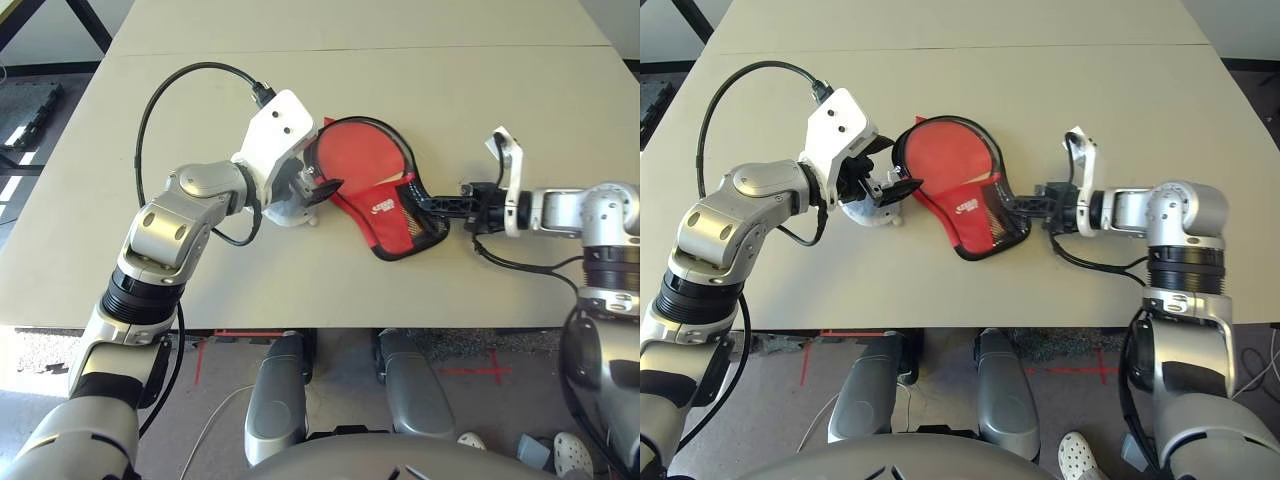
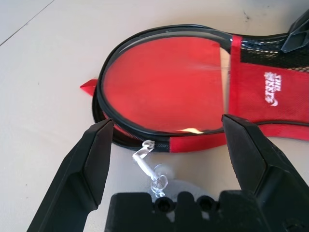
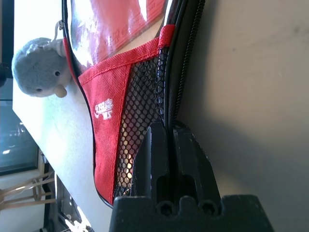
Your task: Store the ping-pong paddle in its case and zip it.
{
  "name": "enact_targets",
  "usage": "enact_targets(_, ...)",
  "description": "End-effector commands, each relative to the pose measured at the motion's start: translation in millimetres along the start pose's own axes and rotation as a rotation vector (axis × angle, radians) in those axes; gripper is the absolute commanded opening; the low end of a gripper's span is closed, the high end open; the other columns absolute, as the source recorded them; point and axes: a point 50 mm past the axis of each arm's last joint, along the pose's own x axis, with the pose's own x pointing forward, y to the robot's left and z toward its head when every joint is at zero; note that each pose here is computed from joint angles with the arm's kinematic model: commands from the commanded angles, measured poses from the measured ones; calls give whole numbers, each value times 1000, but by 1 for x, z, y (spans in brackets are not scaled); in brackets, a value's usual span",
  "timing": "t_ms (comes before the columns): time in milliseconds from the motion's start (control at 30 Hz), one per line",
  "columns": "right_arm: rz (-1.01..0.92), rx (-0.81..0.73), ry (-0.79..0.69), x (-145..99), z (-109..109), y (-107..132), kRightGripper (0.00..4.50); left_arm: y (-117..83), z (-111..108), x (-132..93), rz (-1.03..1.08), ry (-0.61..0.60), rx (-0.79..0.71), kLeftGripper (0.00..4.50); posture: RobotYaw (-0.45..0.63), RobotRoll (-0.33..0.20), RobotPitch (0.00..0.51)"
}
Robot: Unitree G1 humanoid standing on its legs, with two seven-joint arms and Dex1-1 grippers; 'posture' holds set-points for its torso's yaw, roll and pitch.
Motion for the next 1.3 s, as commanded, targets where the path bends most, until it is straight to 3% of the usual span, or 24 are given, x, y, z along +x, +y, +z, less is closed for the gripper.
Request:
enact_targets(33,-57,33,19,-19,-11,-9,32,-4,-4,2,-14,7,0,4500,-10,0,251)
enact_targets(300,-64,53,33,-39,-30,-8,32,-6,-5,5,-25,6,-2,4500,-36,0,262)
enact_targets(633,4,58,43,-28,-49,1,32,-9,-8,8,-38,6,-4,4500,-45,0,271)
enact_targets(767,6,47,53,-29,-45,4,32,-9,-9,8,-39,11,-2,4500,-40,0,272)
enact_targets(867,3,18,51,-40,-32,7,793,-8,-9,7,-36,13,0,4500,-37,0,270)
enact_targets(933,-21,-46,43,-53,-17,12,1561,-7,-9,7,-31,15,2,4500,-37,0,267)
enact_targets(1100,-77,-287,-21,-73,15,10,3443,-5,-9,6,-27,15,5,4500,-35,0,264)
enact_targets(1200,-50,-550,-46,-75,35,8,4479,-3,-8,5,-22,16,10,4500,-38,0,256)
enact_targets(1300,-14,-707,-59,-64,53,2,4479,-1,-8,5,-19,16,15,4500,-37,0,253)
